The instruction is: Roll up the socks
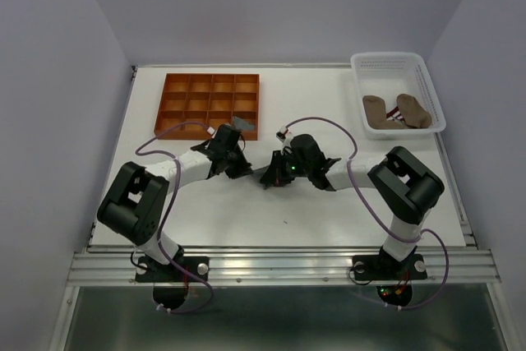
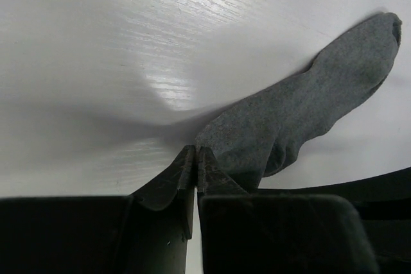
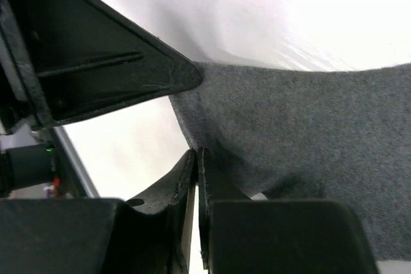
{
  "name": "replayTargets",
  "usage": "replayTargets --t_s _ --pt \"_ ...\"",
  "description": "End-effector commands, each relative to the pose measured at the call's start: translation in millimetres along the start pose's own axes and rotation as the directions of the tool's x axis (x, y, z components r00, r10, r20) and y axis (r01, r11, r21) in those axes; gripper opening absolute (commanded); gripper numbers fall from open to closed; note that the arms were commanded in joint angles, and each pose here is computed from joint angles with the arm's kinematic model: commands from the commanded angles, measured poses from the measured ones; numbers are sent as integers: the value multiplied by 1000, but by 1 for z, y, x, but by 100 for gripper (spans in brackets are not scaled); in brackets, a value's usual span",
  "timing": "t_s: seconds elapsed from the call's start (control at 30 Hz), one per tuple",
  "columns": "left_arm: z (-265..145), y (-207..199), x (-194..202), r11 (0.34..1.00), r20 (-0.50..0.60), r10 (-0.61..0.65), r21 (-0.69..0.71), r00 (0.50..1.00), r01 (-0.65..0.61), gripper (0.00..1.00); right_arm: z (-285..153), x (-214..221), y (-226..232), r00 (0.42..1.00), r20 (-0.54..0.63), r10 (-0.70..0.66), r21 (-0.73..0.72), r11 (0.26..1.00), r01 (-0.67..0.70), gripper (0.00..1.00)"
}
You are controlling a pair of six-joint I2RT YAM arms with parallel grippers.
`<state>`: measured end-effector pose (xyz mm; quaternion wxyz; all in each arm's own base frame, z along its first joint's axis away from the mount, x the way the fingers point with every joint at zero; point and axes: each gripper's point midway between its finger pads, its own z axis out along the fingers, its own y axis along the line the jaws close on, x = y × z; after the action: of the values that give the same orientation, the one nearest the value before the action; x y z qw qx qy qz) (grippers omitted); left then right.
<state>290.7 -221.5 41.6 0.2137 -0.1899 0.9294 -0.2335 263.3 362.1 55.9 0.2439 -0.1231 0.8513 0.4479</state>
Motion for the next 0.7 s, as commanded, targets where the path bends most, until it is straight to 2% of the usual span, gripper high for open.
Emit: replayTargets --t_s 0.0,0.1,0.27,0.3,0.33,0.43,0.5,0.67 --pt "-1 -7 -7 999 -6 11 -35 1000 -12 0 -5 -9 -12 995 -8 -96 82 992 96 9" --pt "1 -1 -1 996 -47 12 -90 999 -16 0 -8 -13 -29 989 -15 -148 173 974 148 8" --pt "-2 -2 0 994 -58 33 -107 998 -39 2 -2 -4 -43 991 -62 -119 218 967 130 3" --pt "-2 0 0 992 -56 35 -117 998 -41 10 -2 -2 -44 992 -64 -110 221 968 121 2" --pt "-3 3 0 990 -61 36 -133 998 -43 27 -2 -2 -44 992 -63 -105 221 968 117 1" --pt "-4 1 -4 990 -44 38 -133 998 -44 59 -6 2 -49 995 -58 -84 248 964 96 1" --pt "-6 -2 -7 992 -22 35 -120 999 -37 64 -6 6 -55 996 -70 -55 277 958 73 1" --pt "-12 -7 -10 997 13 30 -75 999 -29 64 -2 18 -61 995 -86 41 300 954 -13 1"
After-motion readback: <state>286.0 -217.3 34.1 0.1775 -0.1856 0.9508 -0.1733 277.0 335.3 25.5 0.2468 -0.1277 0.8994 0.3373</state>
